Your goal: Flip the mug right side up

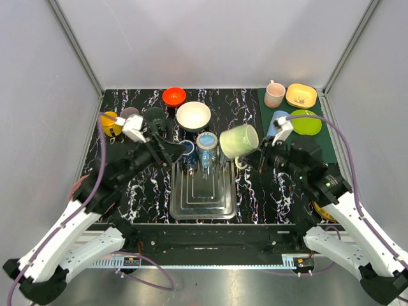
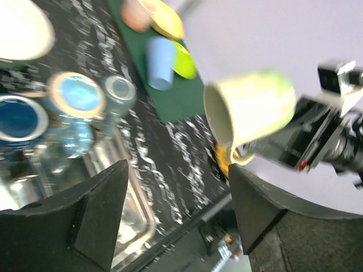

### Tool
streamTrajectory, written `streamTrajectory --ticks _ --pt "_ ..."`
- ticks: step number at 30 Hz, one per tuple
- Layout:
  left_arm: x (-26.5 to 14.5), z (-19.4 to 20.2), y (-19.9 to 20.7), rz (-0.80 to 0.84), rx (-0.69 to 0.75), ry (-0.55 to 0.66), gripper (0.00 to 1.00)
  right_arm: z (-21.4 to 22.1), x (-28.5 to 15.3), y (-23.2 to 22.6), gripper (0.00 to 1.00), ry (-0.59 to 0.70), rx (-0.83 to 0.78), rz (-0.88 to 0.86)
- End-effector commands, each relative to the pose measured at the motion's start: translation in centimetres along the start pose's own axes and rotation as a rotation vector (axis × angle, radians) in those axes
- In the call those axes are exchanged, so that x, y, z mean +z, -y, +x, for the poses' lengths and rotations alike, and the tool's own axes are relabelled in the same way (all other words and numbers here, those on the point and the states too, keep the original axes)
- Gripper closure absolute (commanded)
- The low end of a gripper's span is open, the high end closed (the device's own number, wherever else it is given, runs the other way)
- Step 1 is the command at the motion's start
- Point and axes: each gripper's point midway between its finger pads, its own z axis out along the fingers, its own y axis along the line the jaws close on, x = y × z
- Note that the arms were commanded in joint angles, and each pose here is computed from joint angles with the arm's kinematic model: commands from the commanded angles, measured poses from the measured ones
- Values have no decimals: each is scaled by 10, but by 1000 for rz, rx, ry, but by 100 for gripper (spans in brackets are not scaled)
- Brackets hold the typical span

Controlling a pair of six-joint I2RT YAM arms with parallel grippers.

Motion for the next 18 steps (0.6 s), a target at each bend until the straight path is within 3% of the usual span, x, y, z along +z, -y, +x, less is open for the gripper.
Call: streamTrajectory --ticks 1,3,8,18 --pt "-46 -42 -53 -337 101 215 24 49 -10 59 100 -164 -153 316" --pt "-53 -42 -60 -367 116 225 23 71 -6 81 100 -237 -191 442" --pt "-48 -31 -71 -396 120 188 23 97 15 92 100 -303 -223 511" --pt "-43 -9 -85 -398 100 140 23 136 74 94 100 -412 -207 458"
